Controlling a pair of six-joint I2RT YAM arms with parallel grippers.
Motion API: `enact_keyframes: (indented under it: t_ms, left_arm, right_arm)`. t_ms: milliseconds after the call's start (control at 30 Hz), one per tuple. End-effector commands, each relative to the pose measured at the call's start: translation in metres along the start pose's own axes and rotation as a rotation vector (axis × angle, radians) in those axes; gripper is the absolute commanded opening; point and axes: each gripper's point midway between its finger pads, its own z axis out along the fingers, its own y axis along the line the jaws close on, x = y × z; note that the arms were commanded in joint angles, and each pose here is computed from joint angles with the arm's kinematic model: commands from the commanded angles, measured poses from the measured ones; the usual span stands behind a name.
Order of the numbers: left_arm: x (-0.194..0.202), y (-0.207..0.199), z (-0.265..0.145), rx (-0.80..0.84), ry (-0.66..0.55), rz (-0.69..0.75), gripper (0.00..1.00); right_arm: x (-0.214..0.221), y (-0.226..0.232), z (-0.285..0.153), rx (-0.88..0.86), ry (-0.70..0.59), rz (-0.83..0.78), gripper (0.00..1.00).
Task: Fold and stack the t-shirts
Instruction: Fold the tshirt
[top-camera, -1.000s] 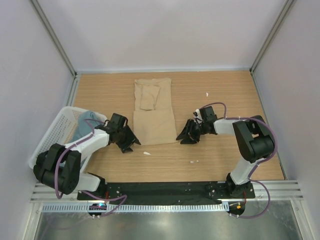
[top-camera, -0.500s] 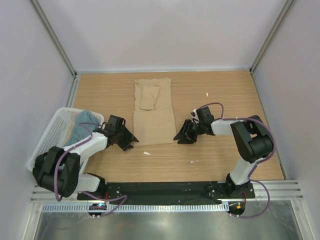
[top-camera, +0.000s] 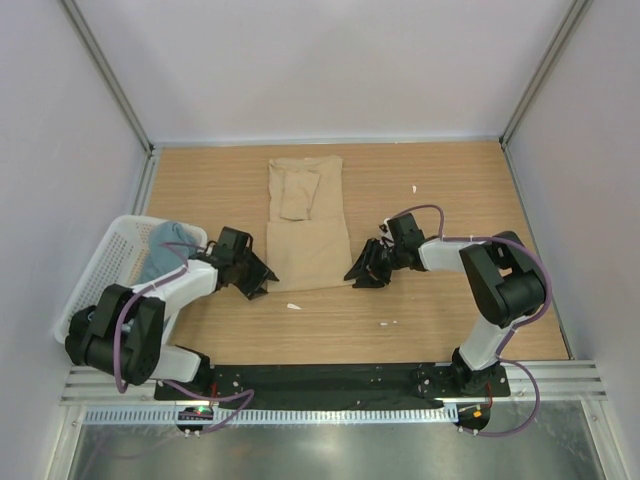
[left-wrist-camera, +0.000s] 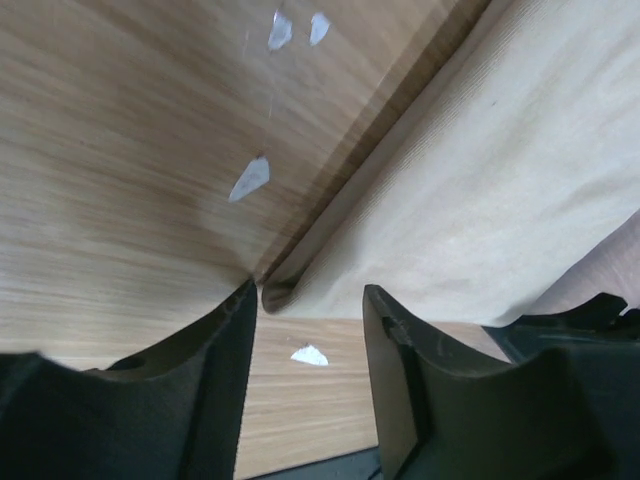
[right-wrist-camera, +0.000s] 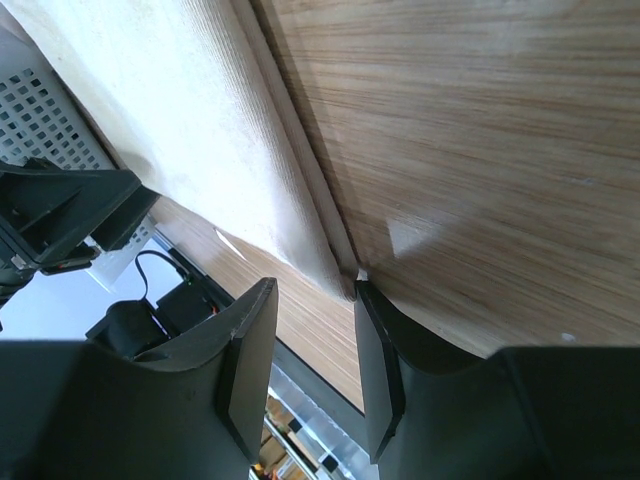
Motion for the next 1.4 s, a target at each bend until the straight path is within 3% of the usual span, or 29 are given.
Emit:
enact_keyframes:
  t_ms: [0,333,933,1000,1133,1233,1367]
  left_arm:
    - [0.016,0.020,-0.002,-0.087,0.082,-0.031,0.50]
    - [0.018,0.032,0.005,-0.144,0.089,-0.013,0.49]
    - [0.005,0.034,0.012,-0.166,0.031,0.034,0.31]
    - [0.004,0.034,0.012,-0.167,0.028,0.047,0.19]
    - [0.004,0.034,0.011,-0.167,0.037,0.089,0.00]
    - [0.004,0.031,0.008,-0.163,0.035,0.134,0.00]
    - [0.008,0.026,0.006,-0.150,0.040,0.155,0.00]
  right_arm:
    - [-0.011,-0.015,0.001,0.092,-0.072,-0.011,0.43]
    - [-0.015,-0.022,0.000,0.135,-0.096,-0.006,0.44]
    - [-0.016,-0.038,0.009,0.184,-0.093,0.036,0.43]
    - [-0.017,-0.039,0.011,0.186,-0.091,0.039,0.40]
    - [-0.017,-0.043,0.017,0.187,-0.079,0.043,0.22]
    - [-0.015,-0.047,0.019,0.193,-0.067,0.039,0.06]
    - [-0.011,-0.047,0.017,0.177,-0.062,0.038,0.01]
